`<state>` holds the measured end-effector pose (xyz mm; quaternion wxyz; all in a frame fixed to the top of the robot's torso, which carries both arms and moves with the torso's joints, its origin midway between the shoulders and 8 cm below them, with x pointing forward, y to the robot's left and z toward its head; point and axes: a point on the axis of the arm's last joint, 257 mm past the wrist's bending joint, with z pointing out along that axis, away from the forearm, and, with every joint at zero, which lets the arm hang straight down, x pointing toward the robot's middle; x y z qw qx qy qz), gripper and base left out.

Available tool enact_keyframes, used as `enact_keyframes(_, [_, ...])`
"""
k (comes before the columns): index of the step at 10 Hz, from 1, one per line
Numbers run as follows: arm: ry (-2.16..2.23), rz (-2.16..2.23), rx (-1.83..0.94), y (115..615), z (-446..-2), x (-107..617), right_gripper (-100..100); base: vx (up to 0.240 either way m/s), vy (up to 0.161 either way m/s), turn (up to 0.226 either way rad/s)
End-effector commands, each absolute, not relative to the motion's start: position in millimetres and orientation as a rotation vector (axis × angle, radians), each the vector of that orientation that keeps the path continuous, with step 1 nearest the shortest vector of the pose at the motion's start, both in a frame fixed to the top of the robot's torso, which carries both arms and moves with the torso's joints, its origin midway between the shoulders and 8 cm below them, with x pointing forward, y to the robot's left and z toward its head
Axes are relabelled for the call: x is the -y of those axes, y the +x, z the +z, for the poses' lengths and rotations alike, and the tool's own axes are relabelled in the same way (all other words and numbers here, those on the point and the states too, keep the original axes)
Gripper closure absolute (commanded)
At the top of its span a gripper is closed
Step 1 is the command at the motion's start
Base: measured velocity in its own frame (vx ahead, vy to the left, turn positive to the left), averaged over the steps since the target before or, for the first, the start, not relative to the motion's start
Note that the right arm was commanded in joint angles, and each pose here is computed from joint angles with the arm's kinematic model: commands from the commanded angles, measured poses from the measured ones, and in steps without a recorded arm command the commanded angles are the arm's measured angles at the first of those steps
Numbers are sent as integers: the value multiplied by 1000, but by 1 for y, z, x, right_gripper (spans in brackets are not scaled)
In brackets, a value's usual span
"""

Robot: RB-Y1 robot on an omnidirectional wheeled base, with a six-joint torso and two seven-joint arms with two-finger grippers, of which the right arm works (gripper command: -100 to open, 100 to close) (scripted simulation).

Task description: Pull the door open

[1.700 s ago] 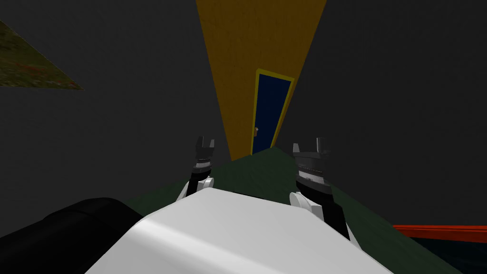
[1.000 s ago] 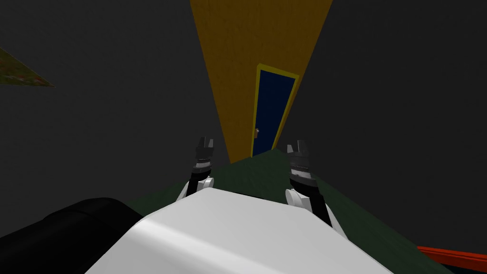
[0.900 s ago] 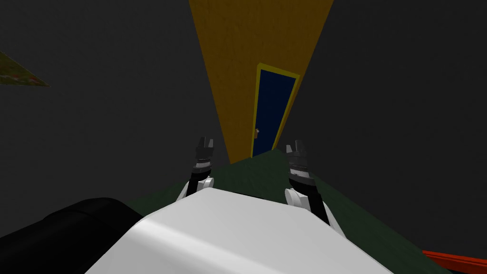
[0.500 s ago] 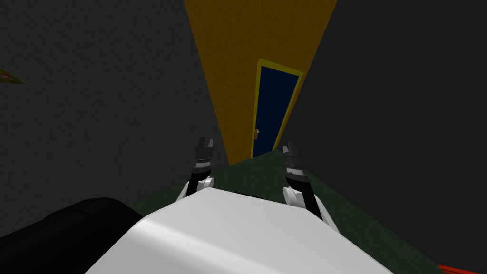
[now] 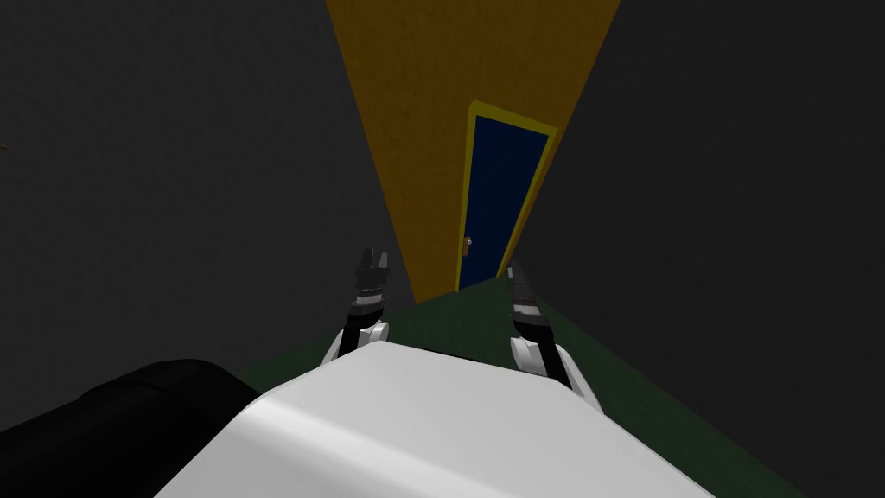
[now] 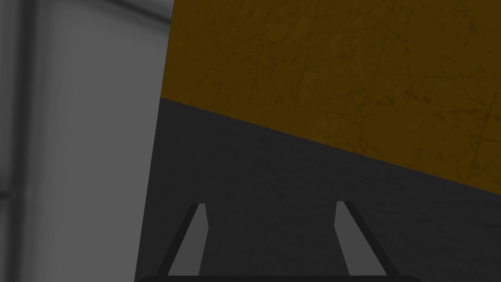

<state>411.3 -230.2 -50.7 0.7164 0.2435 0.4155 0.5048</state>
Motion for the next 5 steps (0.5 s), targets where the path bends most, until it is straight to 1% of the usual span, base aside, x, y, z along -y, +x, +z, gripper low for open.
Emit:
enact_keyframes(1, [516, 1088, -950, 418, -59, 226, -100, 95, -26, 23])
enact_keyframes(2, [502, 1071, -969, 422, -65, 223, -100, 92, -32, 19])
enact_keyframes(5, [441, 997, -1046, 437, -89, 213, -100, 126, -49, 33])
